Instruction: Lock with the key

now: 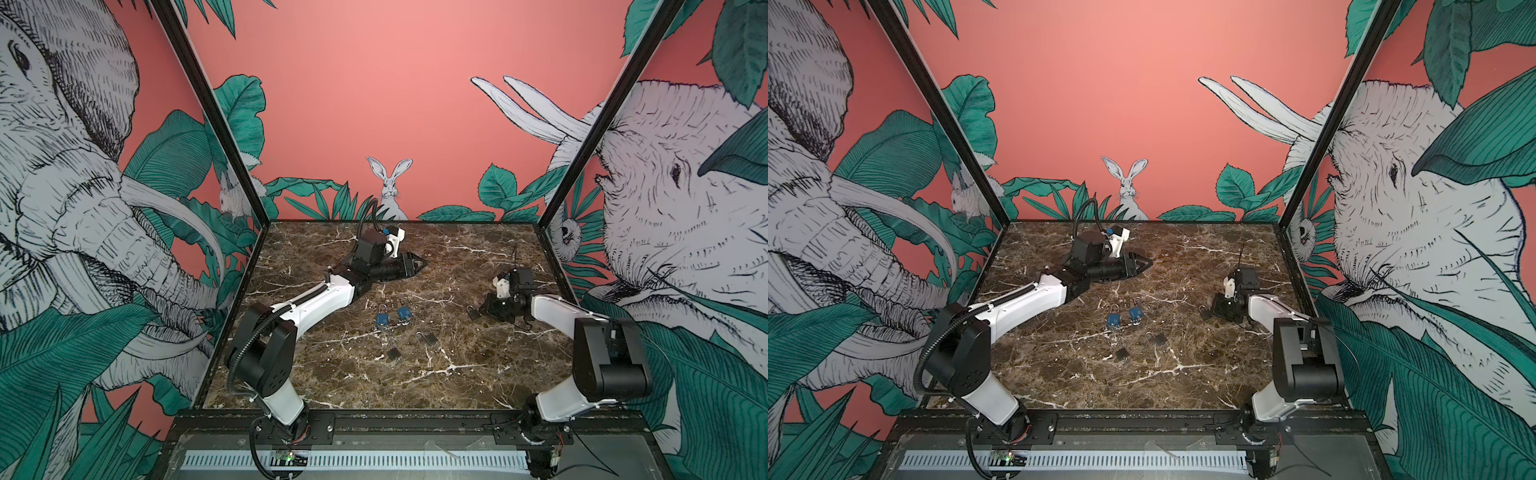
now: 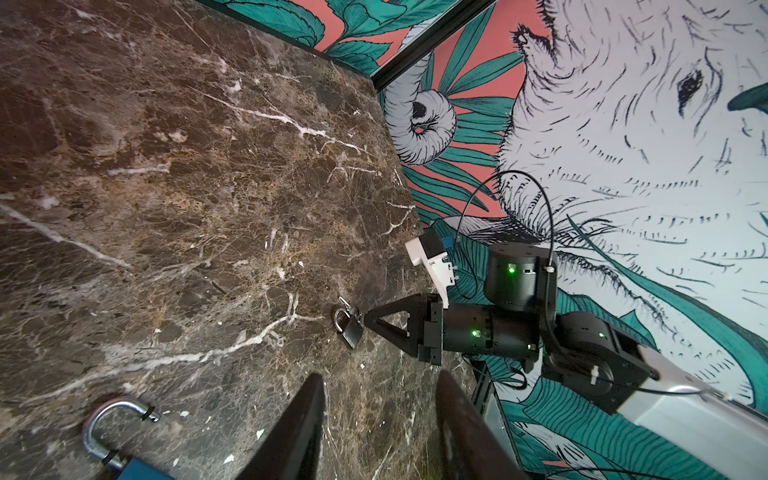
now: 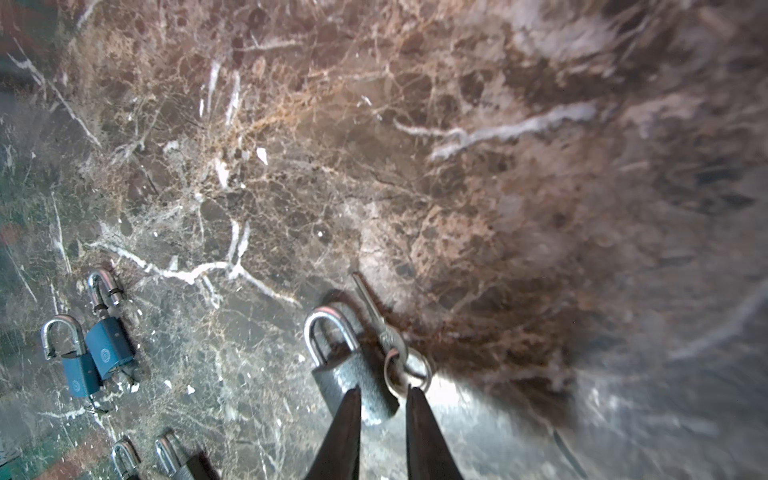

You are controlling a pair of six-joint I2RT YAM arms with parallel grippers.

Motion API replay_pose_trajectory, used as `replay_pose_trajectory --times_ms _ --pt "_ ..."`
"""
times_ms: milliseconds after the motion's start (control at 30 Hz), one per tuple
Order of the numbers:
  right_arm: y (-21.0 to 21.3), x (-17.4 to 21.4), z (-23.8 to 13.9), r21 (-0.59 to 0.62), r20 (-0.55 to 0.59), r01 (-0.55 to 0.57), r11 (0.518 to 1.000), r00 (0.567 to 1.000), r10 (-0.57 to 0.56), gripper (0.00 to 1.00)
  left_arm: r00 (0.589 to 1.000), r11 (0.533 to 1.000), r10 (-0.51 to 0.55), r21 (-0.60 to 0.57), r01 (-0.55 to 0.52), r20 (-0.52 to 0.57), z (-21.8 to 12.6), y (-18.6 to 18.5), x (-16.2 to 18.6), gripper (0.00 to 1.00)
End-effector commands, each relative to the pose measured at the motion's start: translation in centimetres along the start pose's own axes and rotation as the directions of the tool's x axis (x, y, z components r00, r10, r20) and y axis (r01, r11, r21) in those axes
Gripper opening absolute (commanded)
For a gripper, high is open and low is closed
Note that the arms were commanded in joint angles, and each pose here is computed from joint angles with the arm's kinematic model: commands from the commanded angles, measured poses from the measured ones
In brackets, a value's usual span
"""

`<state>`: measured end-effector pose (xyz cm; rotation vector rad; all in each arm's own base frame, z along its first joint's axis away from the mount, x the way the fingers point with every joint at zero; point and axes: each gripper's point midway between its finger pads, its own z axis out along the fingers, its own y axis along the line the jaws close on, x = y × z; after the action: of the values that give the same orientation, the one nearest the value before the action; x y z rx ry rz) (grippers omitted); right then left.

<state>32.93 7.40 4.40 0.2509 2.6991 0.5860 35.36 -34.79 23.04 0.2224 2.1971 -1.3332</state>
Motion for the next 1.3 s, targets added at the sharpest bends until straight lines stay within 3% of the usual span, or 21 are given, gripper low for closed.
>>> replay_pose_trajectory --times_ms 0,267,633,933,1100,1267 --pt "1.0 -0.8 -2.1 0.026 0.042 0.045 0.999 0.998 -0.046 0.21 0.998 0.999 0.027 0.022 -0.028 0.048 -1.7 -1.4 -0.8 0.46" --pt "3.5 0.3 -5.6 0.121 0.068 0.18 0.976 0.98 -0.189 0.21 0.995 0.995 0.027 -0.101 -0.017 0.096 -3.2 1.2 -0.9 0.45" --pt "8.1 5.1 -7.9 0.134 0.079 0.329 0.935 0.937 -0.341 0.21 0.986 0.95 -0.024 -0.302 0.073 0.164 -8.0 6.1 0.9 0.45" --pt "12.0 10.6 -4.7 0.129 -0.031 0.521 0.844 0.853 -0.522 0.27 0.98 0.904 -0.028 -0.413 0.109 0.198 -12.7 8.0 4.4 0.48" --pt "13.5 12.0 -2.2 0.136 -0.091 0.6 0.789 0.8 -0.593 0.34 0.975 0.893 -0.037 -0.43 0.13 0.22 -14.3 8.7 5.9 0.5" --pt "14.7 12.4 -0.5 0.112 -0.119 0.631 0.768 0.776 -0.62 0.39 0.976 0.883 -0.043 -0.449 0.137 0.212 -14.9 9.3 6.8 0.51"
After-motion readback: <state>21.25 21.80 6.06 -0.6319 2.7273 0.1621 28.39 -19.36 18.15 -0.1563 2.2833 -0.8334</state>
